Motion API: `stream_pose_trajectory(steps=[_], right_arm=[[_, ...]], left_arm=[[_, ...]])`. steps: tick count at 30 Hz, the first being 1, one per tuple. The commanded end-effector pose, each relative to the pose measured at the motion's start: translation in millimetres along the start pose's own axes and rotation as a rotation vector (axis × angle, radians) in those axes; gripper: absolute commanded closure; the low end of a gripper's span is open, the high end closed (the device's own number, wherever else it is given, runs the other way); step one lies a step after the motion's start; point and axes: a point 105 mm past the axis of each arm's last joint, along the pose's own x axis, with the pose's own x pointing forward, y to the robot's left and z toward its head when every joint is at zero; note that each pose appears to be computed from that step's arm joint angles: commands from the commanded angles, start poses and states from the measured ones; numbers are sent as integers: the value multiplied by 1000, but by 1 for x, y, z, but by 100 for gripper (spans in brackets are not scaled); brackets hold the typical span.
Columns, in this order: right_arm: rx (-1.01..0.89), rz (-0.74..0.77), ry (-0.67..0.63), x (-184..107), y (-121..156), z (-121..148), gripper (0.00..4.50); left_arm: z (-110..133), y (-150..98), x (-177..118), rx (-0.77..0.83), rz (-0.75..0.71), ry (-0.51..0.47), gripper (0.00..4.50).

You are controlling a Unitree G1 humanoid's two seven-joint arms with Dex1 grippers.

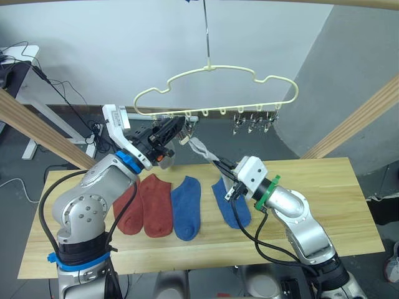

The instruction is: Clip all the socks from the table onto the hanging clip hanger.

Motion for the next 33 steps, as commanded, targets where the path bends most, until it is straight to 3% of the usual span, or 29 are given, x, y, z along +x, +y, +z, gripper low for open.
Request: stream_pose_trajectory(steps=[1, 23, 27, 33], right_arm=[[-17, 15, -58, 0, 4, 15, 450], [-10, 63, -55, -3, 14, 16, 450], [-78, 19, 71, -31, -6, -4, 450], [-259, -27, 344, -99, -41, -45, 450]], left_arm=[[11, -10, -3, 28, -31, -37, 387], [7, -12, 1, 205, 20, -85, 387], [6, -14, 2, 220, 15, -92, 388], [1, -12, 0, 278, 35, -94, 388]])
